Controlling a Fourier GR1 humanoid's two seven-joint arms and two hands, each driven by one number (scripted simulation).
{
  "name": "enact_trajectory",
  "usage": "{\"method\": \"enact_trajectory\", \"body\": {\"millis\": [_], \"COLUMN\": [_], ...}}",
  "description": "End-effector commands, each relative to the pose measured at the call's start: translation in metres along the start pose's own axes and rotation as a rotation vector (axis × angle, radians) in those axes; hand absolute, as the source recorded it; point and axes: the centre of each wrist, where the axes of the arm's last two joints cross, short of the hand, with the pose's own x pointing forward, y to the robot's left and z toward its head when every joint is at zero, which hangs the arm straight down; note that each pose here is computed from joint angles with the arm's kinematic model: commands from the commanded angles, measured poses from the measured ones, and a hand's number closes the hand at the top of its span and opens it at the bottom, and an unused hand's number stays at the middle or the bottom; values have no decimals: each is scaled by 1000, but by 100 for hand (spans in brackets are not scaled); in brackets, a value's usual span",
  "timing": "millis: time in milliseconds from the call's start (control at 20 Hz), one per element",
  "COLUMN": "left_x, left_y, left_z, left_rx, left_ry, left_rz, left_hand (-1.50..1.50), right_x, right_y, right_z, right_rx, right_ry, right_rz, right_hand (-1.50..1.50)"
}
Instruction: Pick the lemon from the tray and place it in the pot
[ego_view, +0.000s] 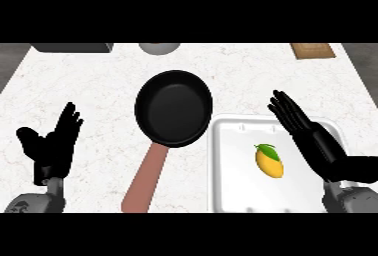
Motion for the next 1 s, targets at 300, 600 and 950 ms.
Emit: {"method": "enact_trajectory", "body": {"millis": [300, 600, 950], "left_x": [-19, -28, -32], "left_y": [-36, -43, -54], "left_z": [13, 13, 19], "left_rx": [-326, -434, -454], "left_ry": [67, 56, 80], "left_rz": [-107, -120, -117], "left_hand": [0, 0, 0], "right_x": [56, -14, 32], "right_y": [-46, -1, -34], "right_z": [-13, 27, 72], "right_rx": [180, -148, 24], "right_ry": [-2, -438, -229], "right_rz": [721, 252, 389], "right_hand": [150, -150, -150]}}
